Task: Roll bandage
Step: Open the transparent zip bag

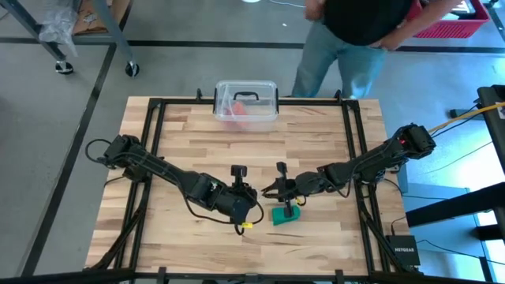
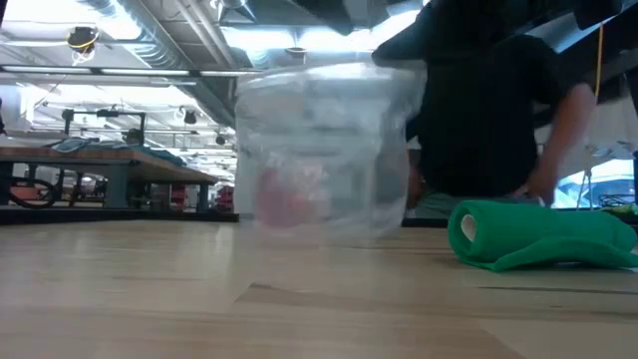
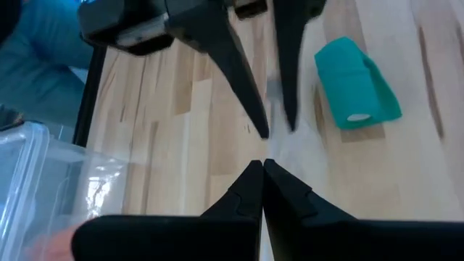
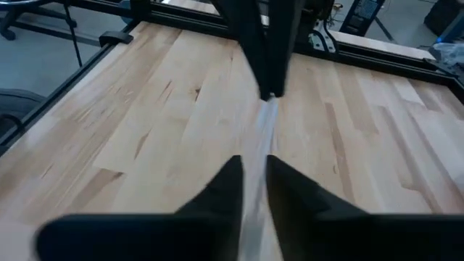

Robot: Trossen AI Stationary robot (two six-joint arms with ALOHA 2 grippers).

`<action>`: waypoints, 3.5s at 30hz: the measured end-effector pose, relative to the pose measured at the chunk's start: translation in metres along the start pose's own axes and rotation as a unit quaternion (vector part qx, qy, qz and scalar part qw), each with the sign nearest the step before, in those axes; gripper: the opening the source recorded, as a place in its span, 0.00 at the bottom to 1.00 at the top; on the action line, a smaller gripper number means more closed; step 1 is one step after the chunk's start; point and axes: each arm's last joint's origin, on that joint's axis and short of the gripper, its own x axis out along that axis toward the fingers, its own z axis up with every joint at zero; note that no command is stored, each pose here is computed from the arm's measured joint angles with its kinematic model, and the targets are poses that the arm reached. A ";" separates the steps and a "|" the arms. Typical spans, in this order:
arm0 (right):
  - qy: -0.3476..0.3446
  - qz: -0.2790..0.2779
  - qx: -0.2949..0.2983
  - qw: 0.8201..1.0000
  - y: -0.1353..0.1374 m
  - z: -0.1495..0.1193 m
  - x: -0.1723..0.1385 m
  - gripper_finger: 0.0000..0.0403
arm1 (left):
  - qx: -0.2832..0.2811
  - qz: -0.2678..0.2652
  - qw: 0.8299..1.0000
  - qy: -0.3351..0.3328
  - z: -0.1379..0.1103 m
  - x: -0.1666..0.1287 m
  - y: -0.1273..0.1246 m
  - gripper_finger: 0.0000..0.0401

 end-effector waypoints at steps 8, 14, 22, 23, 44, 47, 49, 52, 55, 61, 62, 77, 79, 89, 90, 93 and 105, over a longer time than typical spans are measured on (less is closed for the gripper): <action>0.009 -0.007 -0.007 1.000 0.000 -0.002 0.000 0.04 | -0.011 0.000 1.000 0.000 0.000 0.000 0.000 0.00; 0.010 -0.001 -0.008 1.000 0.000 -0.002 0.000 0.02 | -0.034 0.002 0.999 0.004 -0.001 0.001 0.001 0.00; 0.057 -0.023 0.031 0.998 -0.003 -0.007 -0.008 0.15 | -0.094 0.014 0.995 0.029 -0.006 0.008 0.009 0.10; 0.071 -0.041 0.033 0.996 -0.005 -0.009 -0.011 0.18 | -0.102 0.017 0.994 0.039 -0.008 0.010 0.010 0.13; 0.111 -0.078 0.367 0.920 -0.089 -0.091 0.001 0.63 | -0.184 0.016 0.978 0.095 -0.107 0.110 0.031 0.42; 0.131 -0.083 0.398 0.904 -0.090 -0.104 0.009 0.63 | -0.180 0.005 0.980 0.083 -0.115 0.117 0.030 0.41; 0.138 -0.076 0.416 0.896 -0.092 -0.110 0.014 0.63 | -0.174 0.004 0.981 0.085 -0.119 0.119 0.030 0.41; 0.156 -0.053 0.435 0.885 -0.095 -0.117 0.021 0.63 | -0.167 0.004 0.982 0.090 -0.122 0.121 0.029 0.41; 0.151 -0.056 0.447 0.880 -0.098 -0.117 0.028 0.63 | -0.165 0.003 0.983 0.084 -0.122 0.123 0.028 0.41; 0.136 -0.028 0.460 0.877 -0.099 -0.115 0.038 0.63 | -0.167 0.002 0.983 0.077 -0.120 0.124 0.027 0.41; 0.132 -0.026 0.460 0.878 -0.099 -0.115 0.040 0.63 | -0.167 0.002 0.983 0.076 -0.120 0.123 0.027 0.41; 0.089 0.020 0.429 0.899 -0.099 -0.107 0.044 0.53 | -0.160 -0.002 0.985 0.061 -0.117 0.123 0.024 0.41; 0.087 0.020 0.431 0.898 -0.099 -0.107 0.044 0.48 | -0.156 -0.002 0.986 0.061 -0.116 0.122 0.024 0.41; 0.099 -0.037 0.451 0.886 -0.100 -0.112 0.043 0.48 | -0.167 -0.002 0.986 0.027 -0.110 0.123 0.025 0.41; 0.097 -0.040 0.453 0.885 -0.101 -0.112 0.043 0.49 | -0.165 -0.003 0.986 0.025 -0.109 0.123 0.025 0.41; 0.099 -0.044 0.454 0.884 -0.101 -0.111 0.043 0.55 | -0.163 -0.002 0.986 0.025 -0.109 0.123 0.026 0.41; 0.118 -0.056 0.498 0.857 -0.099 -0.115 0.056 0.59 | -0.162 -0.003 0.986 0.026 -0.109 0.123 0.025 0.41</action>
